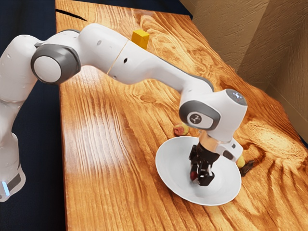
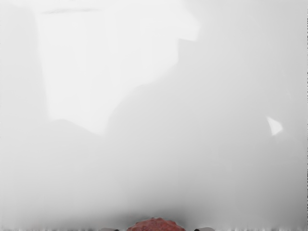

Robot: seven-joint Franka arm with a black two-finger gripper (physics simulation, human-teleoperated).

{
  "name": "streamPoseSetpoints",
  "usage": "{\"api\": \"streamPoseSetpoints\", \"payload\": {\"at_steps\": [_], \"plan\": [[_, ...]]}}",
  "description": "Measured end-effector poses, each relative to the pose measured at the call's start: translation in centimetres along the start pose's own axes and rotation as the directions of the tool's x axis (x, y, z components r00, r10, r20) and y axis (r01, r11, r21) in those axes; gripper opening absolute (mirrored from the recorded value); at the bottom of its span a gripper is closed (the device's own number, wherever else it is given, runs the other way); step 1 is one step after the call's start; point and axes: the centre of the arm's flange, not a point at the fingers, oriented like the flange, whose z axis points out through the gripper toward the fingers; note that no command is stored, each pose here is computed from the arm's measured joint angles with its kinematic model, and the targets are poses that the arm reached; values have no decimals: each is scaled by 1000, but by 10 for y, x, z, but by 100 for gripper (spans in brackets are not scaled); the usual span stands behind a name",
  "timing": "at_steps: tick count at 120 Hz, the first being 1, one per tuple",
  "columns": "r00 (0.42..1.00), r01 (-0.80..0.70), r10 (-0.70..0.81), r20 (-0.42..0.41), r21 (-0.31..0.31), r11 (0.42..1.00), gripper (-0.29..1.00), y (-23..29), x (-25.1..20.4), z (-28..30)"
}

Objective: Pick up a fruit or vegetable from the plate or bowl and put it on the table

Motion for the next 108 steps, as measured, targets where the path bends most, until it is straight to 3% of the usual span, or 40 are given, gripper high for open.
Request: {"api": "streamPoseSetpoints", "payload": {"at_steps": [20, 42, 72, 86, 100, 108], "plan": [[996, 50, -49, -76, 4, 999, 18, -29, 17, -45], [948, 297, -285, -143, 69, 952, 18, -181, 35, -91], [851, 524, -514, -110, 110, 845, 18, -341, 15, -81], [844, 535, -527, -98, 107, 838, 20, -356, 16, -59], [847, 530, -522, -100, 95, 843, 47, -358, 17, -54], [855, 502, -491, -166, 32, 864, 55, -336, 0, -137]]}}
